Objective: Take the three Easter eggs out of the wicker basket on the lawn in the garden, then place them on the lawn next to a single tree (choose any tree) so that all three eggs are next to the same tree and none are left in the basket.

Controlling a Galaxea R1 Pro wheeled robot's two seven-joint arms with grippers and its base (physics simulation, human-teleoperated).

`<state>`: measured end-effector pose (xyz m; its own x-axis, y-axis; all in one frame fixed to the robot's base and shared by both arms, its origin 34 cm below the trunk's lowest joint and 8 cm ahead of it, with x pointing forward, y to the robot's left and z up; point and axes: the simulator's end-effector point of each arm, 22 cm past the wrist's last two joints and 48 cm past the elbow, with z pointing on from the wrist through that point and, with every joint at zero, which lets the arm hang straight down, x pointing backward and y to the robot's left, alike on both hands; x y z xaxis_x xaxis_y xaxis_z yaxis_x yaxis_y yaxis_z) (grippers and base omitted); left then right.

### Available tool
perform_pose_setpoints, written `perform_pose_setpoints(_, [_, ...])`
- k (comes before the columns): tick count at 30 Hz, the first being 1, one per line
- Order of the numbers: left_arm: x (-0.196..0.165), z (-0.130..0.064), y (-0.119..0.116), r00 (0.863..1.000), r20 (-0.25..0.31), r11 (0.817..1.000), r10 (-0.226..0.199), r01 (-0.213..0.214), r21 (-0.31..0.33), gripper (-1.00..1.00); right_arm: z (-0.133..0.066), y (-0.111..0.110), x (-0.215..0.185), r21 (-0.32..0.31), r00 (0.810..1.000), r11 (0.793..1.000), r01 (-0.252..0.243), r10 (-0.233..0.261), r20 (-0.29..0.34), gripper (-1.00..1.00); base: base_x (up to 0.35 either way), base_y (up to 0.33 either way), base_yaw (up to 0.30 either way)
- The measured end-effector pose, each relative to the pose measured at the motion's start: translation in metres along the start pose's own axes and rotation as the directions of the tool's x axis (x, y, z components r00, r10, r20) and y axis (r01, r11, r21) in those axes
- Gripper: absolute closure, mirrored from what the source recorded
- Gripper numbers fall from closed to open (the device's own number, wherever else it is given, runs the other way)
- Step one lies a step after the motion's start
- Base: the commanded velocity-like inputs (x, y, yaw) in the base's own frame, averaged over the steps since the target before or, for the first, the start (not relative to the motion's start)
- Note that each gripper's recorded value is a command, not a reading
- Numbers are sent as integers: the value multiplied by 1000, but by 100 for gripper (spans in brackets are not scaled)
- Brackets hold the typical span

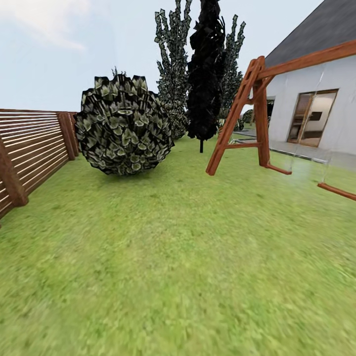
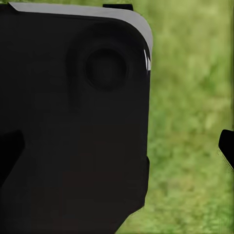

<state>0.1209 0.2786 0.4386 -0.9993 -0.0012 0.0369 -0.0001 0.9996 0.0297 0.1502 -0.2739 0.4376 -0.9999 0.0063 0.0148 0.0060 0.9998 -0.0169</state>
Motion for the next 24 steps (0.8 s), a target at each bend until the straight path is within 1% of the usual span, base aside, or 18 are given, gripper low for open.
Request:
perform_pose_setpoints(20, [0,0,0,1000,0,1000,0,0,0,-100,0,0,0,0,1000,1000,-1,1,0,-100,346,0,0])
perform_pose_setpoints(24, [0,0,0,1000,0,1000,0,0,0,-100,0,0,0,0,1000,1000,-1,1,0,-100,346,0,-131])
